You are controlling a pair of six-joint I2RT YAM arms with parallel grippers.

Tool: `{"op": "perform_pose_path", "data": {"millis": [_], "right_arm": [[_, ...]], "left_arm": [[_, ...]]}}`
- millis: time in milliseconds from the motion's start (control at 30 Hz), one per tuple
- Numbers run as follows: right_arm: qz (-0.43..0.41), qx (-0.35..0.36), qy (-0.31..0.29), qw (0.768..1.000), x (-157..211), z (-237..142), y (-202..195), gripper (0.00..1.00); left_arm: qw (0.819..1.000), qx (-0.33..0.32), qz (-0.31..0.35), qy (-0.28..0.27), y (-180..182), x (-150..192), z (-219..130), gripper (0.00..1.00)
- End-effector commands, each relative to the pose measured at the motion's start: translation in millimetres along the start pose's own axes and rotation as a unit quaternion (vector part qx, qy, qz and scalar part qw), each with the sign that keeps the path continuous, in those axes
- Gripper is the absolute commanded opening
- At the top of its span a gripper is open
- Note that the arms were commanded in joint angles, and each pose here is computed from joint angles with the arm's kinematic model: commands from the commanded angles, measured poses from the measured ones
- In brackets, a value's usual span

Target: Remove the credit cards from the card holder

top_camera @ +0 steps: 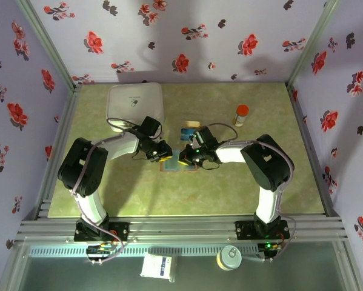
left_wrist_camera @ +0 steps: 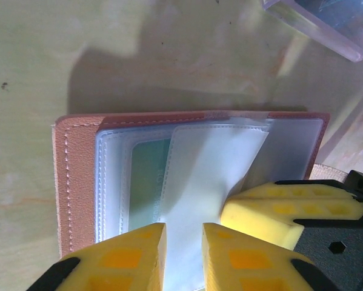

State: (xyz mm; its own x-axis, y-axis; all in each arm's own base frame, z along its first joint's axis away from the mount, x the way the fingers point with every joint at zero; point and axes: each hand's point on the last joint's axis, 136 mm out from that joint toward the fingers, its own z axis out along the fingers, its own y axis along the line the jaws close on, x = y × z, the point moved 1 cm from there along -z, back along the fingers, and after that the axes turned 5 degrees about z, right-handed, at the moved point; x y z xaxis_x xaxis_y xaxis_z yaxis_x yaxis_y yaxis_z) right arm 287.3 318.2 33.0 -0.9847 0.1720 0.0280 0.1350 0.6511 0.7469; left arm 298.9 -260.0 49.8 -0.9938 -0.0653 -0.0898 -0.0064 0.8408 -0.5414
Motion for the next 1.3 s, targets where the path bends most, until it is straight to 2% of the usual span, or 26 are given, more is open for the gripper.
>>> {"op": "perform_pose_path", "data": {"millis": [0, 567, 933, 1267], "right_arm": [[0.021, 0.011, 0.012, 1.000, 5, 4, -15, 0.06], [0.023, 0.007, 0.017, 1.000, 7, 5, -16, 0.07], [0.021, -0.011, 0.012, 1.000, 5, -1, -3, 0.07], [-0.009, 0.008, -0.021, 1.000, 1, -31, 14, 0.10]], "left_arm": [[1.000, -0.013, -0.006, 0.009, 10, 5, 7, 0.24], [0.999, -0.031, -0.013, 0.008, 19, 7, 12, 0.27], [1.000, 0.026, -0.011, -0.001, -3, 3, 9, 0.12], [0.999, 0.045, 0.005, -0.006, -22, 1, -11, 0.14]]}}
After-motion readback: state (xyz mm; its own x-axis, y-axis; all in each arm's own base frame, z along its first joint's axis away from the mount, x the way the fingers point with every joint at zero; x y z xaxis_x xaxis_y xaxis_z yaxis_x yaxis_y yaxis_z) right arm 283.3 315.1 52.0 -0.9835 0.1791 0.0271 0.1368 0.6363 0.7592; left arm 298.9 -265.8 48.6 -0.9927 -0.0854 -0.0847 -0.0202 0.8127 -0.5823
